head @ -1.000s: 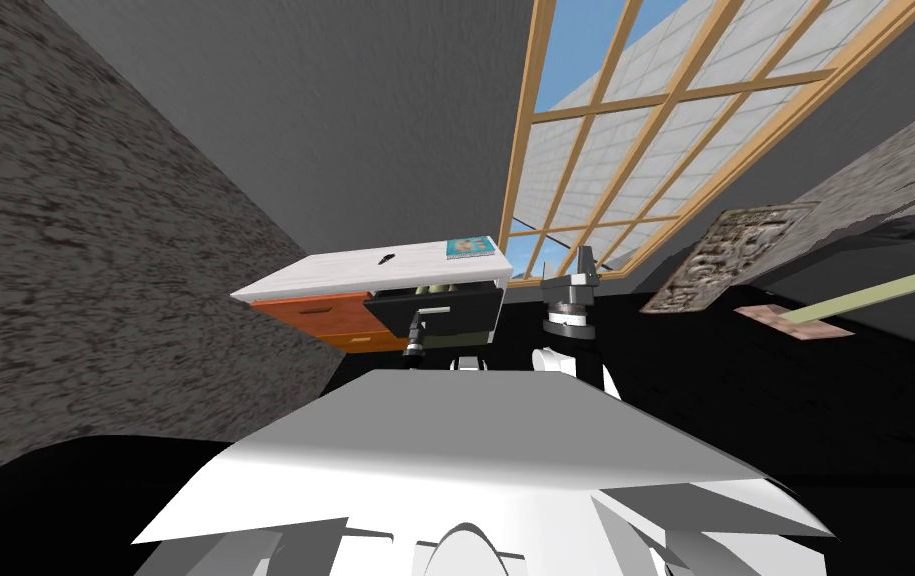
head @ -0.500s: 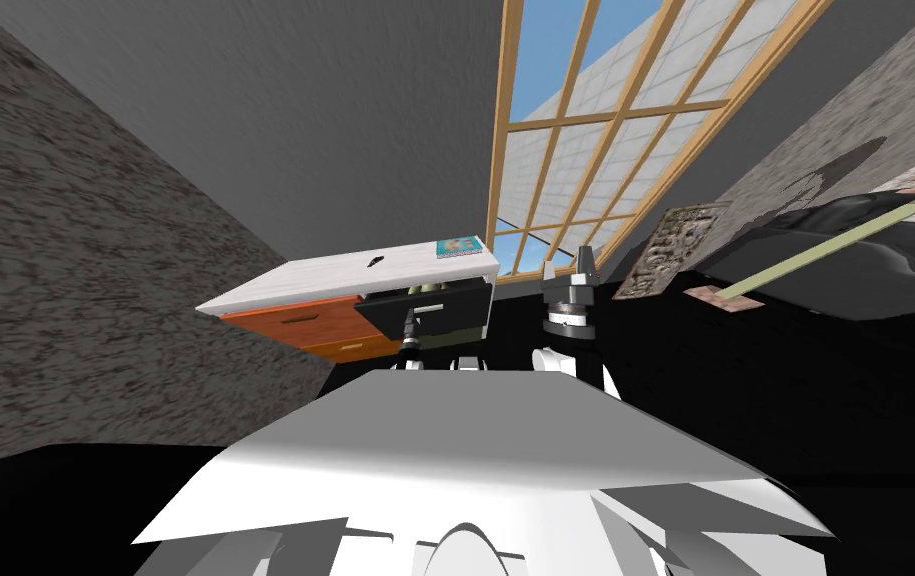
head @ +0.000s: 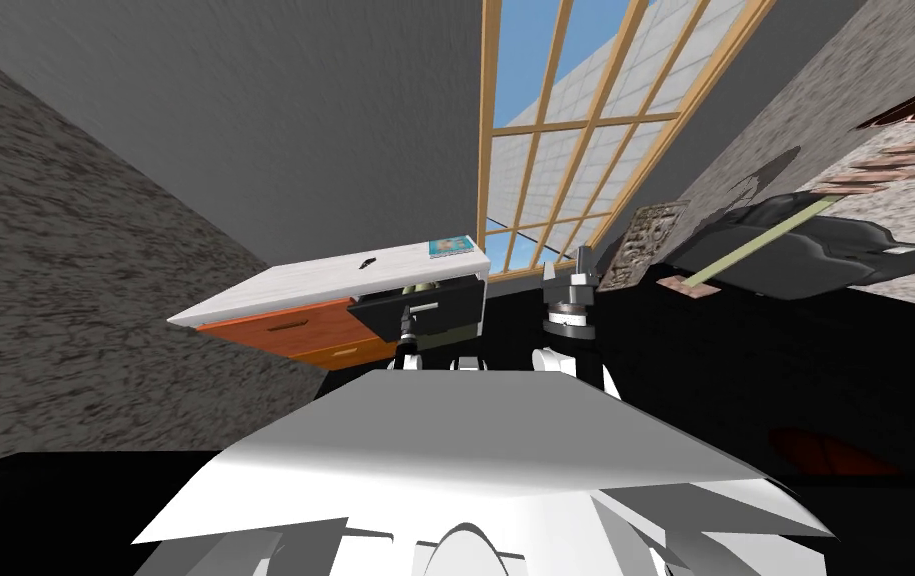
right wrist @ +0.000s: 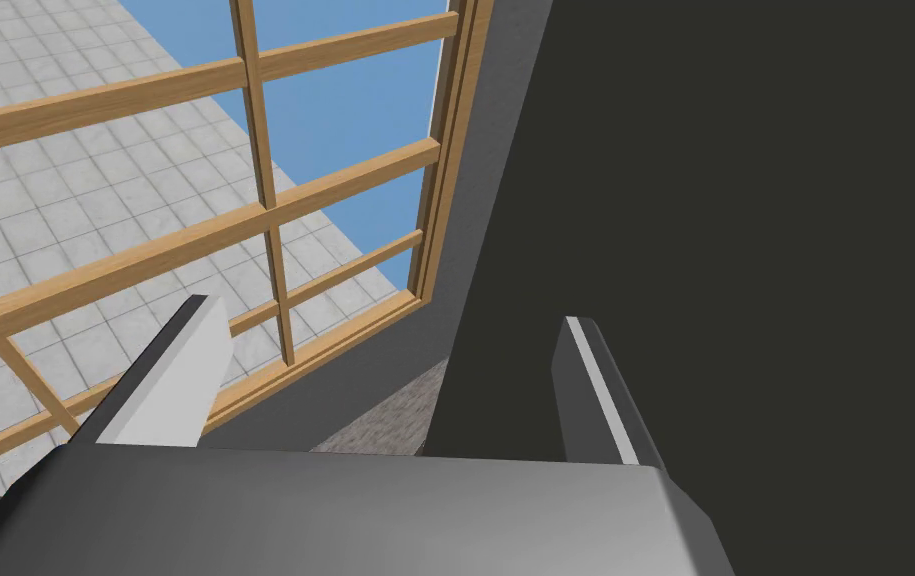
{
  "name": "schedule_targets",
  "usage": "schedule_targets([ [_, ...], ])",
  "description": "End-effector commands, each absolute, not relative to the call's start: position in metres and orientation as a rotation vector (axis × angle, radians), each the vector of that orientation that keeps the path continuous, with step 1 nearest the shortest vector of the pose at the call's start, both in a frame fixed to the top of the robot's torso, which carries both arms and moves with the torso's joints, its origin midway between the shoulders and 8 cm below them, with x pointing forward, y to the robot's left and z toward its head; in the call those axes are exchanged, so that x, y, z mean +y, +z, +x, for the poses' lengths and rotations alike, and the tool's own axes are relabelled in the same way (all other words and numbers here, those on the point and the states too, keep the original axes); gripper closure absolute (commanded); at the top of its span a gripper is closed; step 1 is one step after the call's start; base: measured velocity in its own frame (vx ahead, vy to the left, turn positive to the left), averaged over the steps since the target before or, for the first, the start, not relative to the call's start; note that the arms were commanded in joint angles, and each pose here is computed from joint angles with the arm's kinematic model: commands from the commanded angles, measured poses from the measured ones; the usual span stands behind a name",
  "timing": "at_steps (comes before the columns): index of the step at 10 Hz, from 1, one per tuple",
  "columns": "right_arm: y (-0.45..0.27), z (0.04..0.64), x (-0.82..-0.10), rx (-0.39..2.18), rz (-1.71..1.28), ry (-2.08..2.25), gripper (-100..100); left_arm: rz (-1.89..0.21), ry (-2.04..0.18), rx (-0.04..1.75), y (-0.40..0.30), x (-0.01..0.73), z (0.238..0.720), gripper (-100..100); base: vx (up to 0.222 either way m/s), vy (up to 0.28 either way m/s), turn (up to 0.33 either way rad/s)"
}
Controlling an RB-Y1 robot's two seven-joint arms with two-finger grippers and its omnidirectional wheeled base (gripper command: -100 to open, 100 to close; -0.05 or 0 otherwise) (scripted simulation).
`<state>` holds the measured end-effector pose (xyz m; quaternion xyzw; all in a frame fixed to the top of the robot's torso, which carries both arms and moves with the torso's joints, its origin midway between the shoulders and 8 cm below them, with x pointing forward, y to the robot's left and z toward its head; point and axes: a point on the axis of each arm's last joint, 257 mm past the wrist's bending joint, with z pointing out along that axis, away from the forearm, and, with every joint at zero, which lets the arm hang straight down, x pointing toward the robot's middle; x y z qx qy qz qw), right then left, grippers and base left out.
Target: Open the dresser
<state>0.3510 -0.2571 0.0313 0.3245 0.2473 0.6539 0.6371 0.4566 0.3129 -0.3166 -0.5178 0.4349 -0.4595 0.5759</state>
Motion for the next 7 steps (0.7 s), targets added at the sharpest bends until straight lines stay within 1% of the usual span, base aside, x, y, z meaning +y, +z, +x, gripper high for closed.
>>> schedule_targets([
  [1, 0.031, 0.351, -0.257, 0.565, 0.741, 1.493, 0, -1.193, -1.104, 1.047, -0.318, 0.297, 0.447, 100, 0.064, 0.003, 0.266],
  [7, 0.031, 0.351, -0.257, 0.565, 0.741, 1.493, 0, -1.156, -1.181, 1.113, -0.323, 0.255, 0.421, 100, 0.063, -0.005, 0.157],
])
